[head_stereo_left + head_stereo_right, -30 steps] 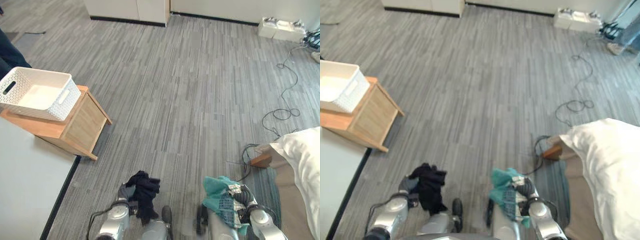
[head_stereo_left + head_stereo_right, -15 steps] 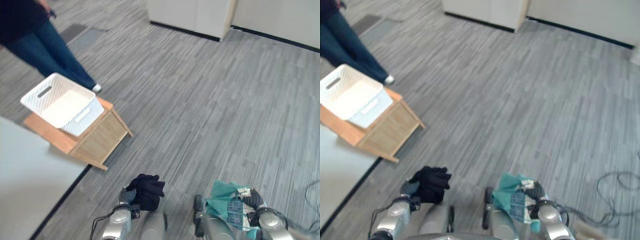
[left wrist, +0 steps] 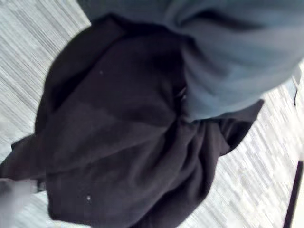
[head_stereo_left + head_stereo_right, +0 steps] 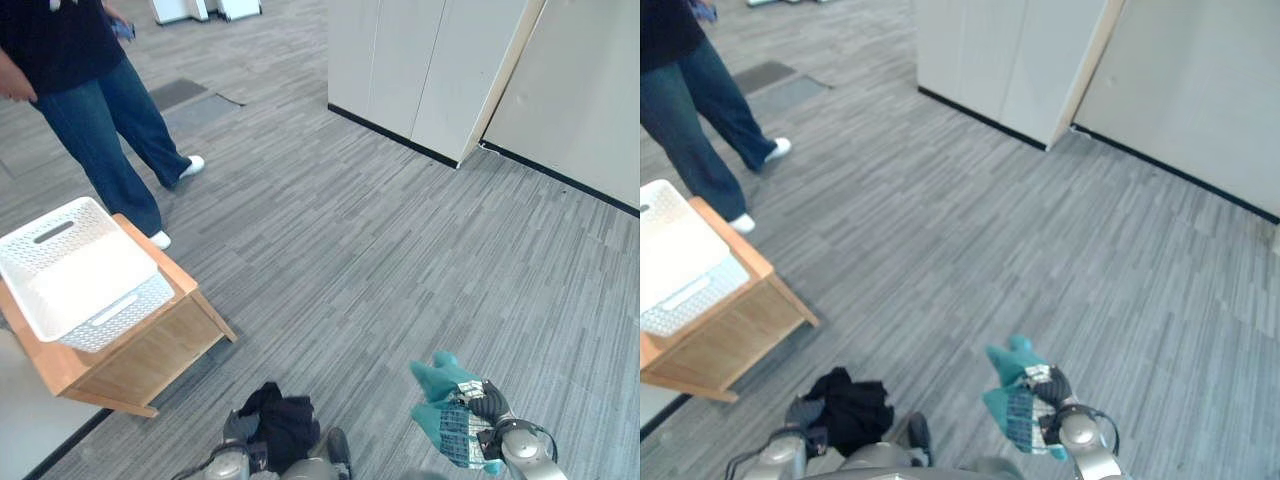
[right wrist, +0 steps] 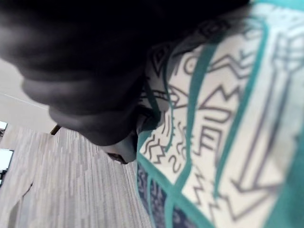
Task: Tidy up the quilt and then pick up the clothes from the bed and put them into the laundry hamper.
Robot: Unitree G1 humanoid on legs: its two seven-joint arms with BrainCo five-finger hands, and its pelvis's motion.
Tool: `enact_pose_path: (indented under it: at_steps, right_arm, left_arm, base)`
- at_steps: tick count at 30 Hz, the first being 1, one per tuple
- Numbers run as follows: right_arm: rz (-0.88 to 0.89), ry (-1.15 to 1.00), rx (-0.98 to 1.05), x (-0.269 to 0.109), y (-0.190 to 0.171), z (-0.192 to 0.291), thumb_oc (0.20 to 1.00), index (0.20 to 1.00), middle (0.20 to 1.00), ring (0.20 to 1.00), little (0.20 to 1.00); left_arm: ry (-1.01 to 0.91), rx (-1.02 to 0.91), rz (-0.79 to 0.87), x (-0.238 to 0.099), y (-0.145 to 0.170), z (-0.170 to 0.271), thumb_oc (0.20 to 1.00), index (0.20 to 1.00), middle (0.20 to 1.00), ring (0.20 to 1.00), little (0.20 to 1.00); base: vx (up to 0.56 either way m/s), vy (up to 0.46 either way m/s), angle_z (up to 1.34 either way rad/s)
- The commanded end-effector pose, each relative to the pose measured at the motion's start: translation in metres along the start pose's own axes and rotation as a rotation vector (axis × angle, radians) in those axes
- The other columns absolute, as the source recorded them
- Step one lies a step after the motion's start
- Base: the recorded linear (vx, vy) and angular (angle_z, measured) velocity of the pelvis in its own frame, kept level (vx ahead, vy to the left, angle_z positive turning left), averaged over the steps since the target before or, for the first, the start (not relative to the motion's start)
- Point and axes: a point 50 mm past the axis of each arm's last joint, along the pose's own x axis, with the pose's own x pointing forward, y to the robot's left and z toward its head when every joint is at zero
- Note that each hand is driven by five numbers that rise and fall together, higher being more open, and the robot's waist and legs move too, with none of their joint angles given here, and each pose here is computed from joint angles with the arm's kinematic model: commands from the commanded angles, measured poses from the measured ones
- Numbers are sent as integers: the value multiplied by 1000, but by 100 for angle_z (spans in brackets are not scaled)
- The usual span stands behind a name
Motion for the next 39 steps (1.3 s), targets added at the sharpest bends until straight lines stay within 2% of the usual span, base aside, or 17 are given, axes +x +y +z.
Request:
enact_pose_path:
  at_steps: [1,8,14,22,28,30,39]
  right_arm:
    - [-61,-137,22,12,-21,35,200,200,200,200,200]
    - [-44,-90,-12,7,-21,19,200,200,200,200,200]
    - [-74,-144,-30,12,-38,35,200,200,200,200,200]
    - [-112,-142,-81,11,-50,35,200,200,200,200,200]
    - [-56,-160,-63,11,-28,37,200,200,200,200,200]
    - [-45,-187,-32,11,-21,43,200,200,200,200,200]
    - [-45,-169,-4,6,-21,36,200,200,200,200,200]
  left_arm:
    - [-115,69,60,3,16,23,200,200,200,200,200]
    - [-107,119,46,6,9,21,200,200,200,200,200]
    - [-91,84,39,3,10,15,200,200,200,200,200]
    - [-32,76,28,-7,12,-5,200,200,200,200,200]
    - [7,83,51,-9,20,-14,200,200,200,200,200]
    - [-36,88,70,-5,24,0,200,200,200,200,200]
    - [-99,158,96,3,26,19,200,200,200,200,200]
  base:
    - [587,-173,144]
    - [602,-244,138]
    - [397,-364,112]
    - [491,-27,69]
    - [493,58,26]
    - [466,-60,51]
    - [483,-275,83]
